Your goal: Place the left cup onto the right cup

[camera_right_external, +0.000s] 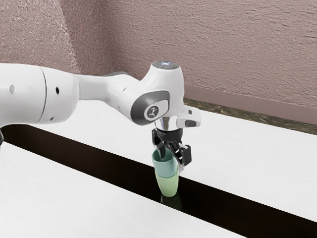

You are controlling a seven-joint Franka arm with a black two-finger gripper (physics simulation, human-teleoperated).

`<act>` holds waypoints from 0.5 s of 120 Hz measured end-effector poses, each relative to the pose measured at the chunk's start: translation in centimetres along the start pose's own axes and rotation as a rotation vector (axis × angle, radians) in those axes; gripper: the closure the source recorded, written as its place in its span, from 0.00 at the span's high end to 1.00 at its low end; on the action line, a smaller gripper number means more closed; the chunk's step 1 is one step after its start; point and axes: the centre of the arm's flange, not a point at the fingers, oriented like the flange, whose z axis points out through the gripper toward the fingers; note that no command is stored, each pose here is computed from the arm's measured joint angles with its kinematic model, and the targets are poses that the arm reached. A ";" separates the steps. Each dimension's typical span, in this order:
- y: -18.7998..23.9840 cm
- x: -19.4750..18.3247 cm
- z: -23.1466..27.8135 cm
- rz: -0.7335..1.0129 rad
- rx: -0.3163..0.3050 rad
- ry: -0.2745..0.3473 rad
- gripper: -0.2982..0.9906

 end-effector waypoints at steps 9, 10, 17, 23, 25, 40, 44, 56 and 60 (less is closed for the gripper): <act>0.0 -0.3 -2.3 0.003 0.000 0.019 0.73; 0.0 -0.3 -2.6 0.004 0.000 0.021 0.73; 0.0 -0.5 -4.2 0.007 0.000 0.029 0.73; 0.1 -0.5 -5.6 0.010 -0.001 0.035 0.74; 0.1 -0.5 -6.2 0.011 -0.001 0.038 0.74; 0.2 -1.3 -10.1 0.017 -0.008 0.041 0.74; 0.0 -1.4 -11.2 0.018 -0.009 0.041 0.75; -0.6 -1.7 -14.4 0.029 -0.010 0.040 0.75; -1.0 -1.7 -15.6 0.033 -0.010 0.045 0.75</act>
